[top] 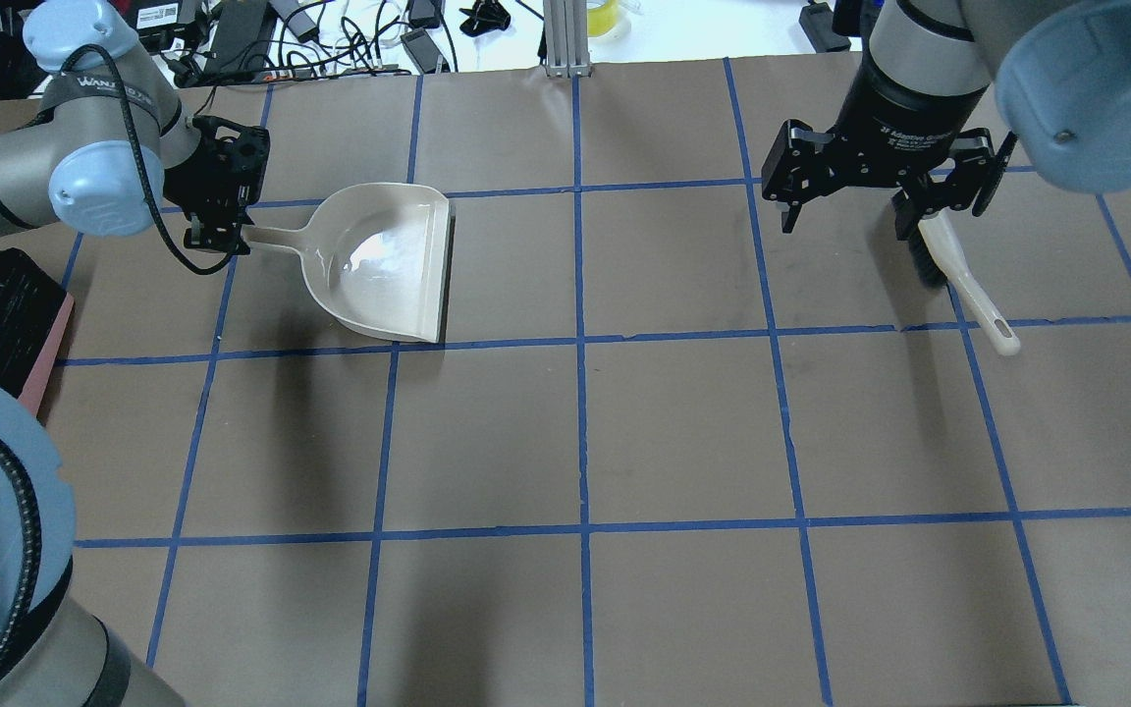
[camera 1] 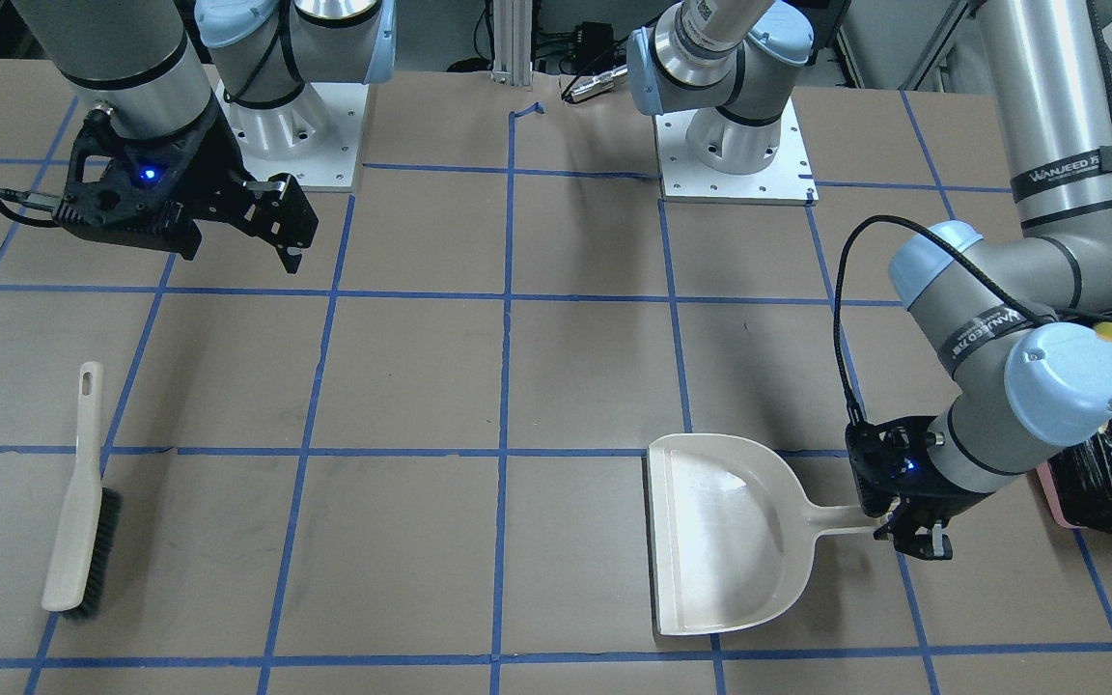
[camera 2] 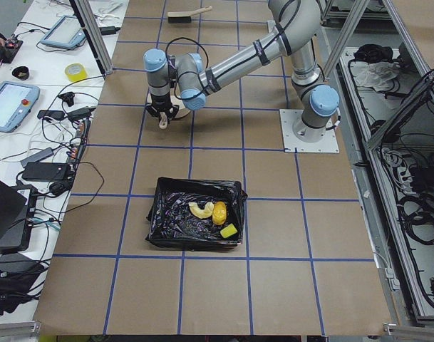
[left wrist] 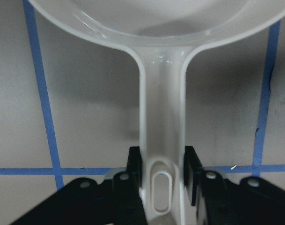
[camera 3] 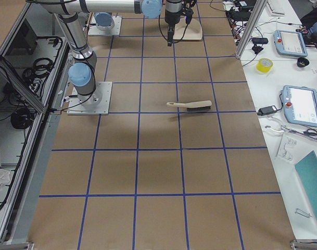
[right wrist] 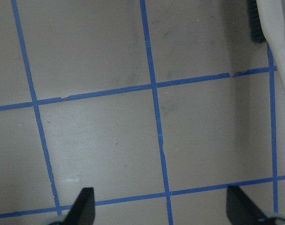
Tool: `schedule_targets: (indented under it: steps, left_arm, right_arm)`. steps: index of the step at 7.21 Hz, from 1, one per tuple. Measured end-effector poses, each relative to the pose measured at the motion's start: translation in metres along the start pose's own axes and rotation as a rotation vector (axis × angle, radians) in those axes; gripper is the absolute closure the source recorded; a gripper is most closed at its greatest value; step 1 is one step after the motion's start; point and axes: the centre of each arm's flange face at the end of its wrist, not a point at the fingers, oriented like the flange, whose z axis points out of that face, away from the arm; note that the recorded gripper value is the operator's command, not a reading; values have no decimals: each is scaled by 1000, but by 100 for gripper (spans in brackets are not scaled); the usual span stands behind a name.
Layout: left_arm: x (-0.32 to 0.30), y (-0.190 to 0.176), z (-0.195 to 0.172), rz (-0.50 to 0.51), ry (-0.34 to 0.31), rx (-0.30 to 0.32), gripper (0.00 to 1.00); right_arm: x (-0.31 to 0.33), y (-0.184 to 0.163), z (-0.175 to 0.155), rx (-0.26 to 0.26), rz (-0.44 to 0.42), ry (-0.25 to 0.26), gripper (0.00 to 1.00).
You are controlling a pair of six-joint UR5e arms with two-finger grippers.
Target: Sweep and dump trash into bin
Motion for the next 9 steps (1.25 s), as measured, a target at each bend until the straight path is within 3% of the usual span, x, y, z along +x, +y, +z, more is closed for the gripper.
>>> schedule_targets:
  steps: [1,3,4,6,7,9]
  left_arm:
    - [-1,0,4,-1,3,2,38]
    - [-1,-12,-2,-23,-4,2,11]
    - [-1,-42,-16,-10,-26,0,4]
    - [4,-86,-60,1,-77,-3,5]
    - [17,-99,-89,-45,-68,19,1]
    - [66,-119,-165,-309,-16,119,0]
  right_arm:
    - [0,1,2,-3,3,1,0]
    - [1,3,4,-1,7,5,0]
    - [1,2,5,2,8,4,0]
    - [0,2,5,3,11,-1,0]
    - [0,2,4,6,11,-3,0]
    - [0,3,2,6,10,0,0]
